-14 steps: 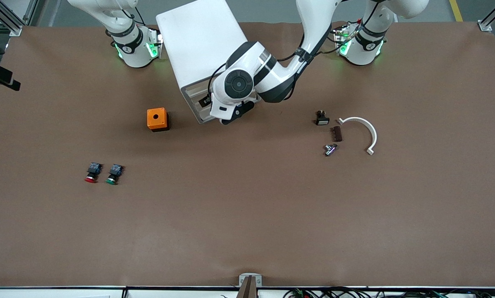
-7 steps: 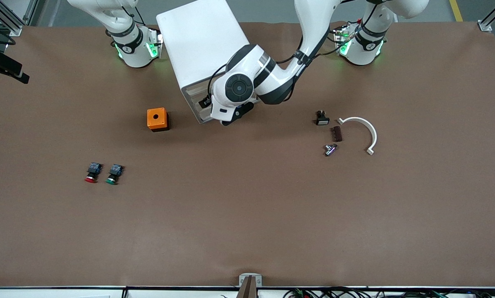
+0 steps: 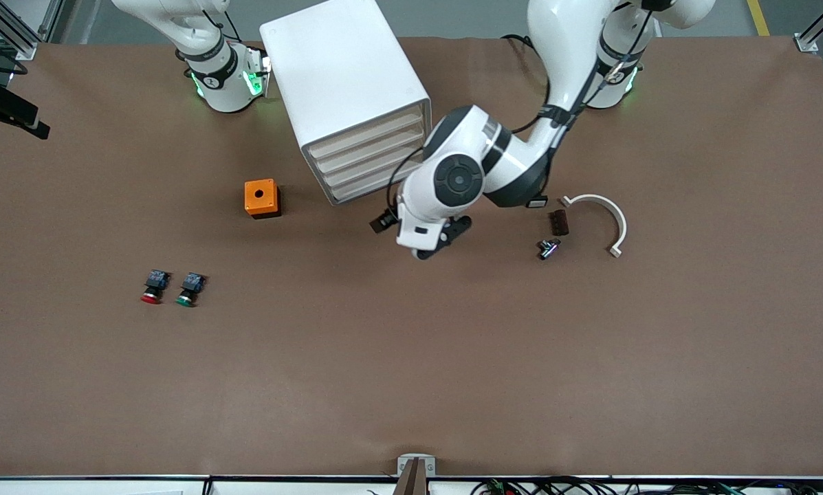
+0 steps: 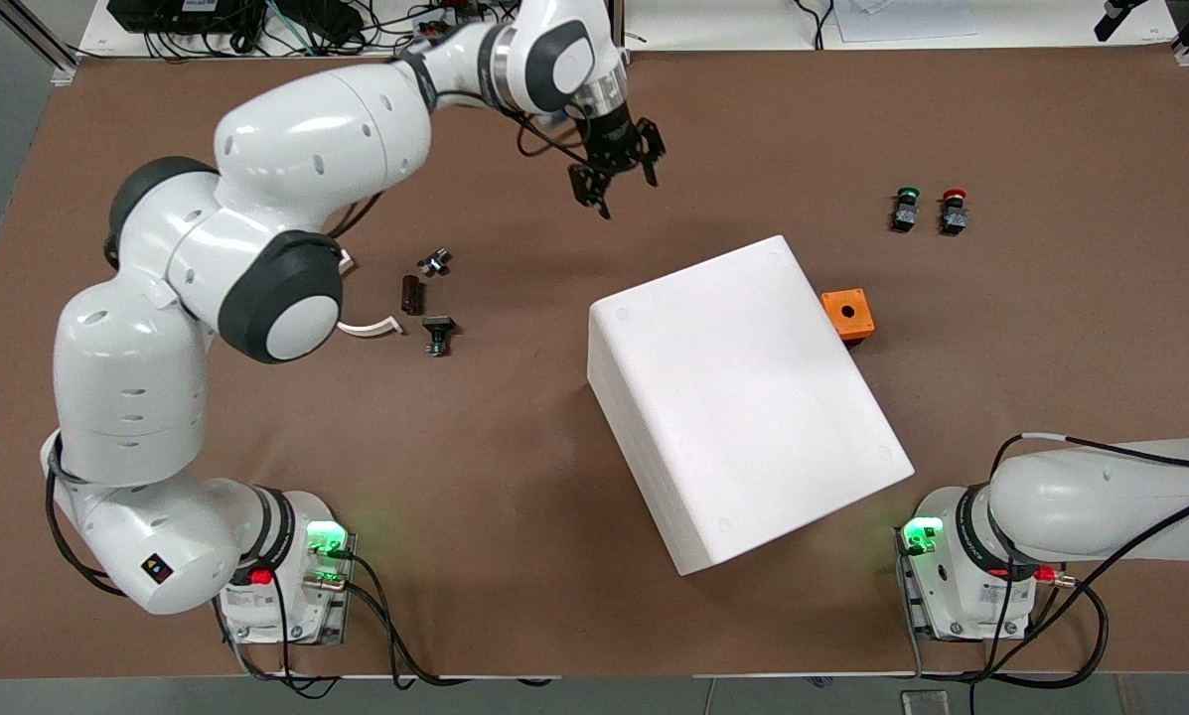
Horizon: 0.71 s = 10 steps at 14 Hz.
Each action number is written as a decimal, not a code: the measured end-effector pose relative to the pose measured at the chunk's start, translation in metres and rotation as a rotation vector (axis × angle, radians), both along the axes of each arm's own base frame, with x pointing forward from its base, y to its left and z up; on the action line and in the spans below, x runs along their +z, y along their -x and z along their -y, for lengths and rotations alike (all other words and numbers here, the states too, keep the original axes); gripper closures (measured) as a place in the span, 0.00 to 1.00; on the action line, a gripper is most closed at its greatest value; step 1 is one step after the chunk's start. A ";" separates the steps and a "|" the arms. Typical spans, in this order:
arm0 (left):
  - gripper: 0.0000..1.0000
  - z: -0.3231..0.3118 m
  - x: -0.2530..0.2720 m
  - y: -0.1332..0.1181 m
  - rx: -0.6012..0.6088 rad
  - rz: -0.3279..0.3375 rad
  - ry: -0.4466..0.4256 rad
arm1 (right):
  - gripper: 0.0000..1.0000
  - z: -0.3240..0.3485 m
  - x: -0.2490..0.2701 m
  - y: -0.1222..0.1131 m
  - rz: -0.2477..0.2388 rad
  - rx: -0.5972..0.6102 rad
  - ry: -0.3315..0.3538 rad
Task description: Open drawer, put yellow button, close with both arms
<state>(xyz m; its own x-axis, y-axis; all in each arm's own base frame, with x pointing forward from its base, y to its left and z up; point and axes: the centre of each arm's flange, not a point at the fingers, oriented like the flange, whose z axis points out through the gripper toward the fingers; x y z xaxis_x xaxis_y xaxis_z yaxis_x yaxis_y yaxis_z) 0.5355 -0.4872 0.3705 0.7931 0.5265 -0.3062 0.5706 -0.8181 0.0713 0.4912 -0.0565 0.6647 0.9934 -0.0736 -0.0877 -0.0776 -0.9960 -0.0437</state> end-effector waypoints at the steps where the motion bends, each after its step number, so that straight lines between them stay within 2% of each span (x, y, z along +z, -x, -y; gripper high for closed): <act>1: 0.00 -0.016 0.021 -0.009 -0.019 0.036 -0.020 | 0.00 0.000 0.001 0.000 0.002 0.001 0.000; 4: 0.00 -0.086 0.096 -0.033 -0.095 0.082 -0.008 | 0.00 0.000 0.001 0.000 0.005 0.001 0.000; 10: 0.00 -0.262 0.185 -0.047 -0.299 0.006 0.035 | 0.00 0.001 -0.003 0.004 0.008 -0.002 -0.001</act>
